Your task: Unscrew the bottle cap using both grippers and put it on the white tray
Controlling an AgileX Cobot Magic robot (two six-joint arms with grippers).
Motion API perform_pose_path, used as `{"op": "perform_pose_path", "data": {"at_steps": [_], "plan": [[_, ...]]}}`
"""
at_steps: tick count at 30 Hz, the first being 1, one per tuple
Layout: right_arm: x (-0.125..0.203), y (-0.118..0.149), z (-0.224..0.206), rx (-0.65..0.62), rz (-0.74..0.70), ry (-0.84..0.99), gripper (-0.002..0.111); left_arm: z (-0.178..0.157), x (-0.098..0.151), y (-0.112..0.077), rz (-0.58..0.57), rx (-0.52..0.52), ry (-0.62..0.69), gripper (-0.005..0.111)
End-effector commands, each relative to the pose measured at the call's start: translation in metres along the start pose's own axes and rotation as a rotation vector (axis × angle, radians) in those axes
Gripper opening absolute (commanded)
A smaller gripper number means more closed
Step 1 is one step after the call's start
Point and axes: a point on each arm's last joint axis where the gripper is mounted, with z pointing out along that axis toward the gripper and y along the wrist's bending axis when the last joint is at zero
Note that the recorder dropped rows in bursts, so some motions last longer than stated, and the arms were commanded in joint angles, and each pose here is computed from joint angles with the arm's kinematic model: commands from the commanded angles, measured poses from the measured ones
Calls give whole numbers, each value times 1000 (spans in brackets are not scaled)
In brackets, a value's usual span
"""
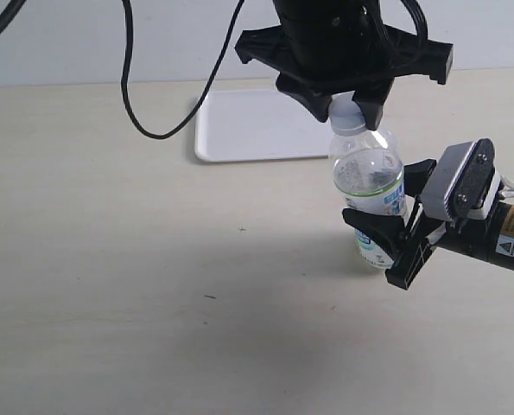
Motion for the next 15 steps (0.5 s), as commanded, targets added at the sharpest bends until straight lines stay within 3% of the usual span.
{"op": "perform_pose_path", "data": {"at_steps": [1, 5, 11, 15], "plan": [[-2, -1, 0, -1, -15, -25, 0, -2, 1, -6, -145, 51, 17, 0], [-4, 0, 0, -11, -7, -39, 0, -2, 1, -6, -256, 50, 20, 0], [-4, 0, 0, -9, 4, -39, 0, -2, 2, -9, -546, 84, 54, 0], [-4, 0, 0, -9, 9, -39, 0, -2, 3, -10, -655, 91, 67, 0]]}}
